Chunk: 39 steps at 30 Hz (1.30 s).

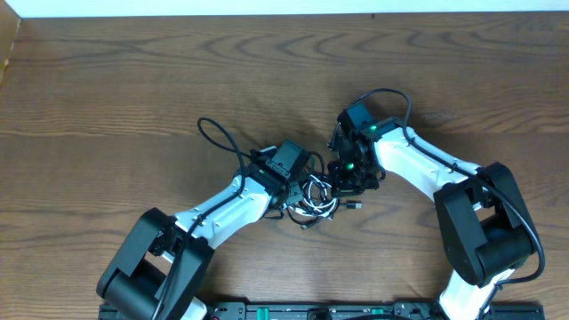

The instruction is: Untangle cables

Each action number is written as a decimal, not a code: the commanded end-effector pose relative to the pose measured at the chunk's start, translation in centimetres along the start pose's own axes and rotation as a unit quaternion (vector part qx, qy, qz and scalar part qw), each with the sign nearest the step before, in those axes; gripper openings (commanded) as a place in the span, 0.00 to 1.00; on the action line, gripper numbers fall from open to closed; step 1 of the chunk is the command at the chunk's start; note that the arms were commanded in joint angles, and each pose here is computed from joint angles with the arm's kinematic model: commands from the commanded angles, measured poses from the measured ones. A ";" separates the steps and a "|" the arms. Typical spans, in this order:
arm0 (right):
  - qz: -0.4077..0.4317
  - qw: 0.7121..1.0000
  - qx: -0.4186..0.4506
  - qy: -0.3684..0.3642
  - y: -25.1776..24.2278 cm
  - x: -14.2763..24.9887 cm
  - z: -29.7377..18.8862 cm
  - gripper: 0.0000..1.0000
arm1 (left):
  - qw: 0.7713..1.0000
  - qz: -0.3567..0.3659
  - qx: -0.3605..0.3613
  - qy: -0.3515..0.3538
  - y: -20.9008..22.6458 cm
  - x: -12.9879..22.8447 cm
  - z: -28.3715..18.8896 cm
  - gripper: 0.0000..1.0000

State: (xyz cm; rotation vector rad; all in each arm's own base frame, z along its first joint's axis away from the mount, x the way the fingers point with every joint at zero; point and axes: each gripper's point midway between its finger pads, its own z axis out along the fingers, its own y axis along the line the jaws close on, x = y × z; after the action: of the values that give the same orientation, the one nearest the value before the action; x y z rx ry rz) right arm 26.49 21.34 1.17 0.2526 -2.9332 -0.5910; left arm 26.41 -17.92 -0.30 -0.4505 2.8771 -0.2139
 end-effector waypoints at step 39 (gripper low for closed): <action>0.098 0.974 0.206 0.003 -8.6 1.7 -2.1 0.01 | 0.918 -0.082 0.266 -0.282 11.3 -15.1 -22.6 0.07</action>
State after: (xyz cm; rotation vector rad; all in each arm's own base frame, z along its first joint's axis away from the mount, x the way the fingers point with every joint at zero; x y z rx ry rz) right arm 26.25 13.62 -0.01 0.0224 -2.9851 -0.0313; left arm 31.44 -1.30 21.14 -0.4824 2.1697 -0.7309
